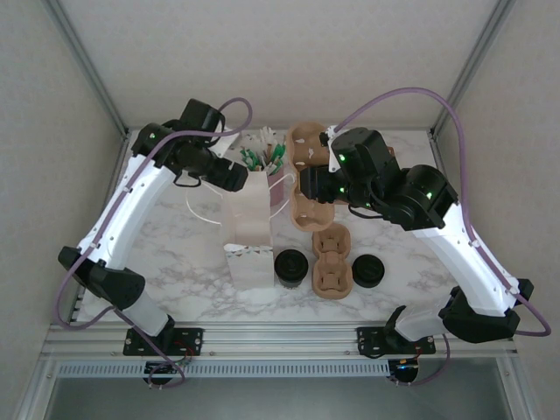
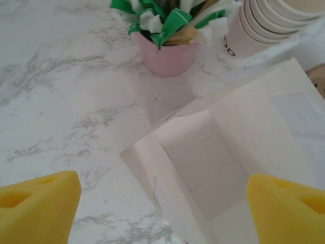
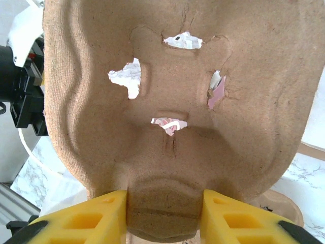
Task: Pack the takeout coffee
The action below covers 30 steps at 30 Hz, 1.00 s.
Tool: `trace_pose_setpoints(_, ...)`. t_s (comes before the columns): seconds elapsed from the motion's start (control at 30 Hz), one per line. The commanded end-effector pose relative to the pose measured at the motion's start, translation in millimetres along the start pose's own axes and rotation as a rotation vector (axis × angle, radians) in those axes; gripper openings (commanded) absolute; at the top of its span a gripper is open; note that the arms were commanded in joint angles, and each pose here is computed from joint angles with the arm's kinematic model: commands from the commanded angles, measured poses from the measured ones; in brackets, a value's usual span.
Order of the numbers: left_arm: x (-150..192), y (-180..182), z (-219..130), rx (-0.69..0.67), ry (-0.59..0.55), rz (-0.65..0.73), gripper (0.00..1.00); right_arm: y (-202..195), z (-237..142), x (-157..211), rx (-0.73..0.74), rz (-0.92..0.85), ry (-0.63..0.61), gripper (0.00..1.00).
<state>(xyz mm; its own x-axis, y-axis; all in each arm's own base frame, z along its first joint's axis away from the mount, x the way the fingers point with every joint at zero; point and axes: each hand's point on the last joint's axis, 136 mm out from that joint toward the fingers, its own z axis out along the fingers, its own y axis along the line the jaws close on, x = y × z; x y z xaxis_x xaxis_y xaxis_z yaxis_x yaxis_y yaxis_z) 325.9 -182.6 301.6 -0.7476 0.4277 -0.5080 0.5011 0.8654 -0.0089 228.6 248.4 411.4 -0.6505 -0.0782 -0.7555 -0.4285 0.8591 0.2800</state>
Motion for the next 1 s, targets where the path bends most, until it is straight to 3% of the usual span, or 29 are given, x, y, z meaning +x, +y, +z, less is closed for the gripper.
trace_pose_setpoints(0.0,1.3,3.5,6.8,0.0,0.039,0.1,0.8,3.4,-4.2,-1.0,-0.008,-0.021,-0.001,0.38)
trace_pose_setpoints(0.13,-0.3,3.3,24.5,0.019,0.075,0.089,0.73,5.7,-3.6,0.2,-0.021,-0.023,0.004,0.38)
trace_pose_setpoints(0.2,-2.1,3.8,31.3,0.023,0.088,0.084,0.64,7.0,-5.4,-0.5,-0.028,-0.024,0.0,0.38)
trace_pose_setpoints(0.27,-4.3,6.3,34.4,0.021,0.092,0.069,0.62,7.2,-6.1,-0.3,-0.031,-0.024,0.001,0.38)
trace_pose_setpoints(0.33,-6.2,10.9,34.5,0.012,0.084,0.046,0.54,7.2,-7.3,-0.5,-0.032,-0.023,-0.002,0.38)
trace_pose_setpoints(0.5,-7.0,21.0,29.3,-0.004,0.063,-0.015,0.17,10.9,-9.7,-1.6,-0.047,-0.028,-0.01,0.38)
trace_pose_setpoints(0.6,0.3,23.6,27.0,-0.021,0.07,-0.03,0.11,15.4,-12.1,-4.0,-0.063,-0.032,-0.023,0.38)
trace_pose_setpoints(0.97,26.4,32.3,-8.6,-0.096,0.029,-0.154,0.1,37.7,-12.1,-12.3,-0.109,-0.064,-0.037,0.38)
